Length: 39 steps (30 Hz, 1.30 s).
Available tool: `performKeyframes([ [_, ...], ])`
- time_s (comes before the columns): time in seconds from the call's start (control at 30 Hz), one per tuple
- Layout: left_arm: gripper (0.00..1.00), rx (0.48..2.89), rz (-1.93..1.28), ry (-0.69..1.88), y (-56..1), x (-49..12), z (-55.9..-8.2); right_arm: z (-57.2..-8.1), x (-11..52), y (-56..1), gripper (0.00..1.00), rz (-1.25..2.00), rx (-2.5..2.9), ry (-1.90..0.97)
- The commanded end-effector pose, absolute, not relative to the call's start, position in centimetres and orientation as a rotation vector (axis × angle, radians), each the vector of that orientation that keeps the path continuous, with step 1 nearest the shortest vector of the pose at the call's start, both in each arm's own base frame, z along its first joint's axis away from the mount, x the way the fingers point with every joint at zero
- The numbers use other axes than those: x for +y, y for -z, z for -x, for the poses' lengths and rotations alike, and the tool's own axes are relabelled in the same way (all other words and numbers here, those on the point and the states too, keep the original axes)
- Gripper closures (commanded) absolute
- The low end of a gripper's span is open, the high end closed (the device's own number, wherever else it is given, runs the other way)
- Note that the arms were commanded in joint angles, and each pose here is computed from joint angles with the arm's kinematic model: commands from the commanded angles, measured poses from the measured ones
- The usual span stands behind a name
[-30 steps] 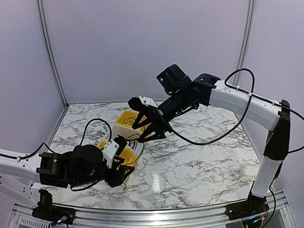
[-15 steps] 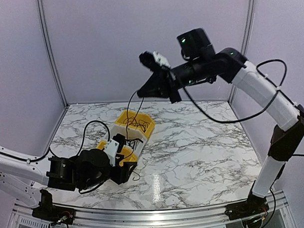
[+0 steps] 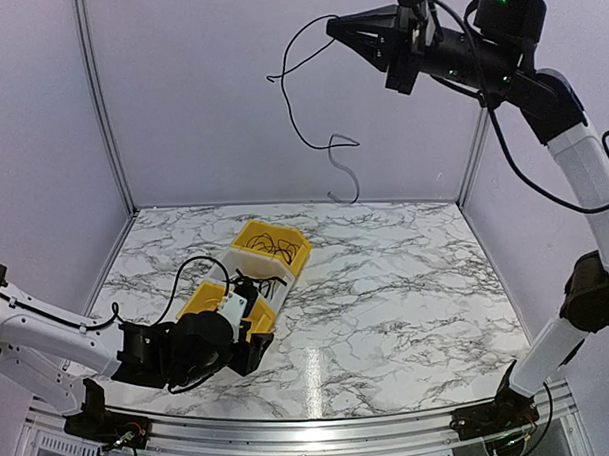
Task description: Untangle the cables
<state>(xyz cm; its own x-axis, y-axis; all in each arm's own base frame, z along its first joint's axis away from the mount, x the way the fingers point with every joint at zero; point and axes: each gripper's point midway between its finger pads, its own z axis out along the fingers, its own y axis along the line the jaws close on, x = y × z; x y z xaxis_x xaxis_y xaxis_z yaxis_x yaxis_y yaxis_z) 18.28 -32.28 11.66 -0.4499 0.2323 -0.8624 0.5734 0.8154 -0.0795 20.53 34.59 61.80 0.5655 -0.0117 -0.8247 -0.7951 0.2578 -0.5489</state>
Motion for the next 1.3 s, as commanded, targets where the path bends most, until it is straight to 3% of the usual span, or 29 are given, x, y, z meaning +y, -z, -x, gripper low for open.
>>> performKeyframes([
  [0.0, 0.43, 2.011, -0.574, 0.491, -13.1, -32.0, -18.3, -23.6, 35.5, -61.7, 1.00, 1.117, 0.859, -0.571],
  [0.27, 0.36, 2.089, -0.379, 0.472, -15.2, -27.3, -18.1, -26.2, 38.0, -55.9, 1.00, 1.149, 0.980, -0.606],
  [0.67, 0.31, 1.972, 0.001, 0.472, -17.6, -19.2, -18.9, -30.2, 42.2, -48.7, 1.00, 1.194, 1.100, -0.643],
  [1.27, 0.31, 1.982, -0.028, 0.460, -17.5, -18.9, -18.7, -37.1, 46.1, -36.6, 1.00, 1.234, 1.322, -0.636],
])
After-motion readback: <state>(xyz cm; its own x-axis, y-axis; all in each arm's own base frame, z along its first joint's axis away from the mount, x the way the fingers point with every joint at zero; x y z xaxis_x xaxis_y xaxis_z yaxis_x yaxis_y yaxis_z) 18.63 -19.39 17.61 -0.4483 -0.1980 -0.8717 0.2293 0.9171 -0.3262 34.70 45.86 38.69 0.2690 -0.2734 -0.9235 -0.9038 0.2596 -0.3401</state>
